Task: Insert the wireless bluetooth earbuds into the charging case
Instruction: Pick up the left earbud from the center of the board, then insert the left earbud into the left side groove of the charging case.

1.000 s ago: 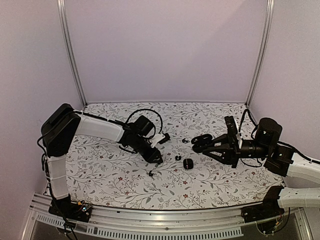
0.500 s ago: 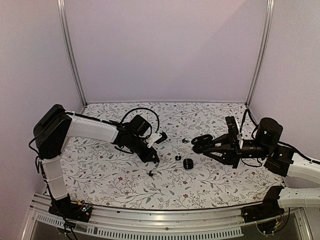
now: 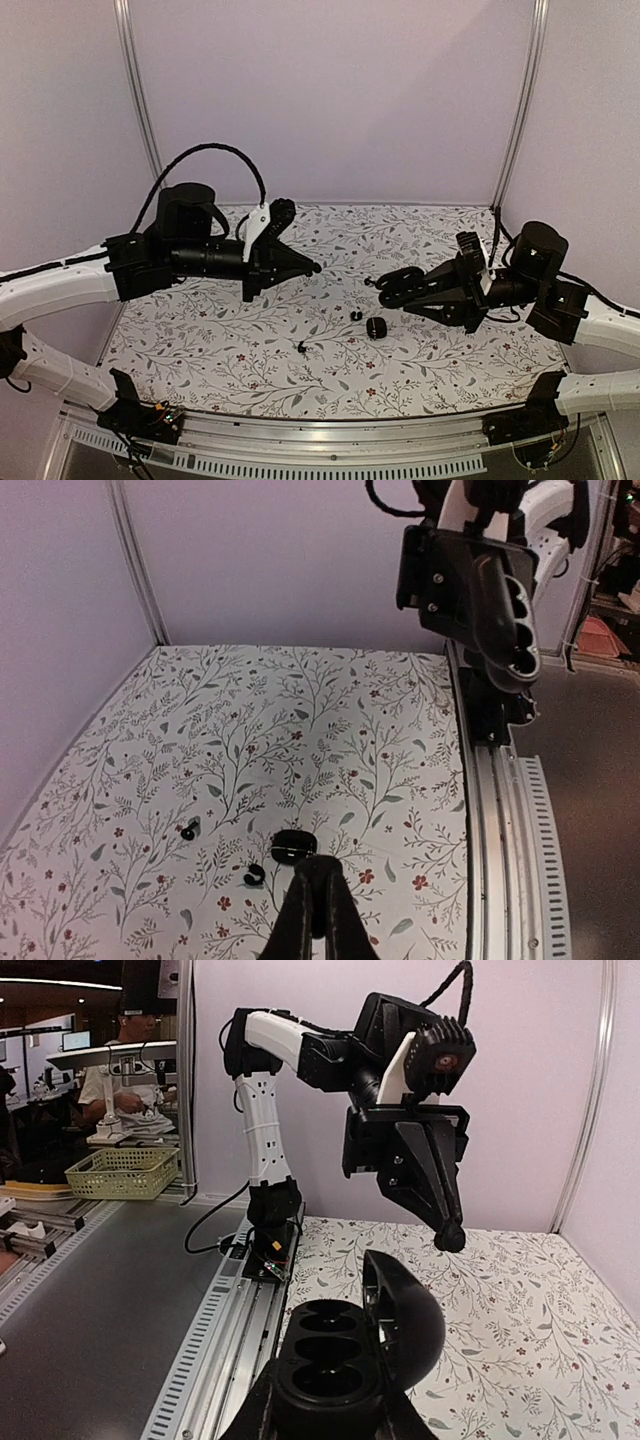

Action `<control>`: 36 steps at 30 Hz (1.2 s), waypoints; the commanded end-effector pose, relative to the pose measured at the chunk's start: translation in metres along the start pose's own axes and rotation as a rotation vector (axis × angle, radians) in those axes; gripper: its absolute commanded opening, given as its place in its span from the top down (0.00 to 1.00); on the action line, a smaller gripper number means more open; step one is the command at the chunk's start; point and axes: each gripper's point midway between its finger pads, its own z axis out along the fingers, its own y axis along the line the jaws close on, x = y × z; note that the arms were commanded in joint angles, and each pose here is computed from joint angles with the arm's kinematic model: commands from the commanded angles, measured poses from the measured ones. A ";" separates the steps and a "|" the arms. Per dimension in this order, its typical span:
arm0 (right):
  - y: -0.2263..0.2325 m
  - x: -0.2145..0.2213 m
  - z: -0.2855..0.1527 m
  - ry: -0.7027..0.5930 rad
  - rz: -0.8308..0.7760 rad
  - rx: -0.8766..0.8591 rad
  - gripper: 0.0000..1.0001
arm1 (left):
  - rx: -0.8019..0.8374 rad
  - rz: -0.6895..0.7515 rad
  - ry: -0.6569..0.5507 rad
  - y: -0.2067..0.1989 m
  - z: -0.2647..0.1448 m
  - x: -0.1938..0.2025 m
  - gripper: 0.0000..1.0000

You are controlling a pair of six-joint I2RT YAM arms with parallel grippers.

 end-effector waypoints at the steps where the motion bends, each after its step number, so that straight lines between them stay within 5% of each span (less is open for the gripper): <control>1: 0.006 -0.018 0.009 0.002 -0.141 -0.032 0.83 | 0.079 0.157 -0.090 -0.041 -0.014 -0.027 1.00; 14: 0.005 -0.017 0.012 0.043 -0.243 -0.024 0.83 | 0.167 0.415 -0.180 -0.123 -0.027 -0.079 1.00; 36: -0.001 -0.017 0.018 0.056 -0.221 0.001 0.84 | 0.074 0.429 -0.067 -0.113 0.034 -0.076 1.00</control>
